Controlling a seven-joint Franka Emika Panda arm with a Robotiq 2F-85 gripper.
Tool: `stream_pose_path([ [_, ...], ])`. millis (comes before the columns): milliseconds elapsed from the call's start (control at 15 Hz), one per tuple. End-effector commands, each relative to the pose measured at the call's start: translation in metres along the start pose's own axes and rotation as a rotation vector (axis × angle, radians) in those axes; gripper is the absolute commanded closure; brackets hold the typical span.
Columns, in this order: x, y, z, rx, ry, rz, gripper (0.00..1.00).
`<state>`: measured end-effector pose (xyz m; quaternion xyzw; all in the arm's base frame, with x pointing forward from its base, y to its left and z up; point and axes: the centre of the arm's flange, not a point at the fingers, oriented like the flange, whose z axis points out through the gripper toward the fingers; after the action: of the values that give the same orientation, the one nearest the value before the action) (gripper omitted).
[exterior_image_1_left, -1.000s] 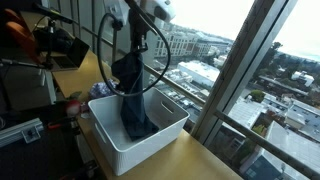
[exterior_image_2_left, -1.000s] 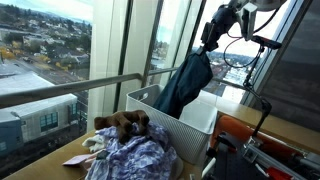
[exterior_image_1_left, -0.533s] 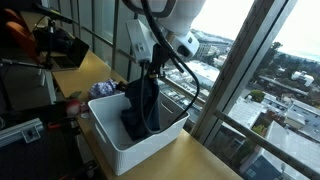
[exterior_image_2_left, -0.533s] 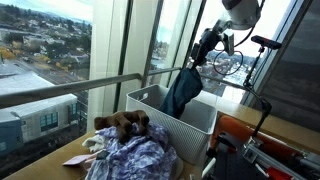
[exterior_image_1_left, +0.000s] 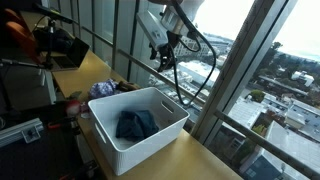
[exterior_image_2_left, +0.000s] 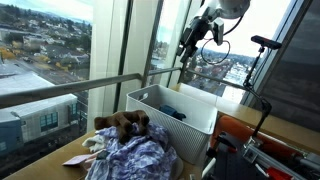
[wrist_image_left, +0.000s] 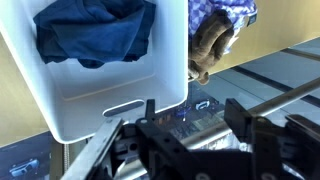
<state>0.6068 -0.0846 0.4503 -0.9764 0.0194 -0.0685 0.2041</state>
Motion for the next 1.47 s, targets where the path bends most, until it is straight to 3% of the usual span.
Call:
stream_pose_path([
  [0,0.023,-0.023,-0.016,-0.011,0.002,-0.060,0.00],
  [600,0.012,-0.099,0.057,-0.080,0.022,-0.217,0.00],
  [1400,-0.054,-0.196,0.162,-0.232,-0.045,-0.396,0.00],
])
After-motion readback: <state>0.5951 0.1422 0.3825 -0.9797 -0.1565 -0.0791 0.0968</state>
